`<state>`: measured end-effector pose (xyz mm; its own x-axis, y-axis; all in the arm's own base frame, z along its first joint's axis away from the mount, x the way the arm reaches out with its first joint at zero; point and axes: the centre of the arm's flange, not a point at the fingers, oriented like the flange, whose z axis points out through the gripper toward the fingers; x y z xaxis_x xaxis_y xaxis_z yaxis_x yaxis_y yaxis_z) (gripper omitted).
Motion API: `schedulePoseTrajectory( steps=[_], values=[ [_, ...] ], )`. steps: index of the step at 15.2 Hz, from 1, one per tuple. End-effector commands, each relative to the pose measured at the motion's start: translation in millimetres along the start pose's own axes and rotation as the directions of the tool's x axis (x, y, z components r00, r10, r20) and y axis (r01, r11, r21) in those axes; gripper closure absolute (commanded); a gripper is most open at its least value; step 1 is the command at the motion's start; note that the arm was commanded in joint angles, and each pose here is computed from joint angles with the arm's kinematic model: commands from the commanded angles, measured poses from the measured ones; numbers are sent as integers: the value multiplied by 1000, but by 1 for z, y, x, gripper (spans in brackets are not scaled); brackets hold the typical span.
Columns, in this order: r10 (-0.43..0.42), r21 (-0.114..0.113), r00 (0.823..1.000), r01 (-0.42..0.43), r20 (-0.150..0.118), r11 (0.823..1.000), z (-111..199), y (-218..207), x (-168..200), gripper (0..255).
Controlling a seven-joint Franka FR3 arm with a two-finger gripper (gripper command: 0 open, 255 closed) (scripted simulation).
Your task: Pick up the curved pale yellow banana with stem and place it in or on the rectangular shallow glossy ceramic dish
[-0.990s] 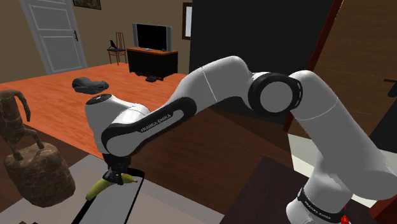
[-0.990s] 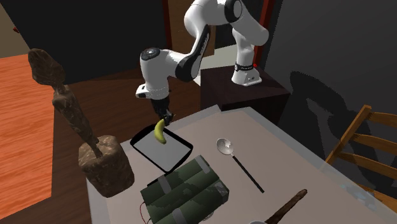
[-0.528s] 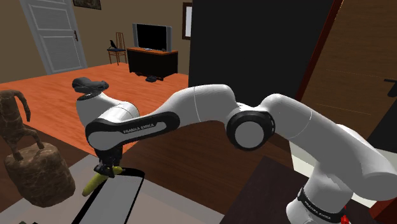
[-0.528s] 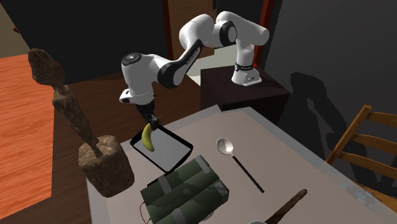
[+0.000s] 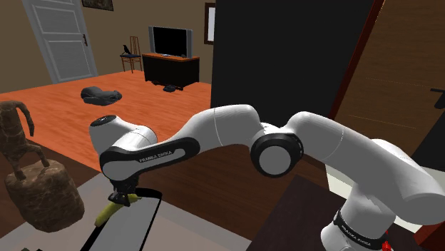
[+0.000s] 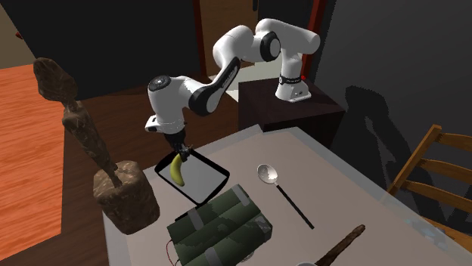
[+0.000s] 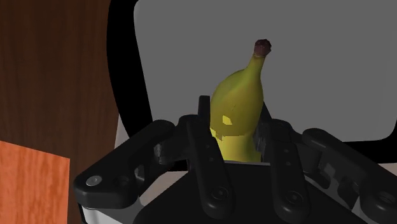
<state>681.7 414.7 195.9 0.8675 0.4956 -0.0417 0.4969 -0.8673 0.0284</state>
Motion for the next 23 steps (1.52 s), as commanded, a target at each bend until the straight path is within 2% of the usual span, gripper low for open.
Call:
schedulePoseTrajectory(
  steps=[1,3,11,12,17,21,23],
  values=[
    [0,0,1000,0,-1,1000,11,0,0,255],
    [0,0,1000,0,-1,1000,22,0,1,255],
    [0,0,1000,0,-1,1000,22,0,1,255],
    [0,0,1000,0,-1,1000,22,0,1,0],
    [0,0,1000,0,-1,1000,22,0,1,0],
    [0,0,1000,0,-1,1000,-28,0,1,0],
    [0,0,1000,0,-1,1000,-28,0,1,0]
  ],
)
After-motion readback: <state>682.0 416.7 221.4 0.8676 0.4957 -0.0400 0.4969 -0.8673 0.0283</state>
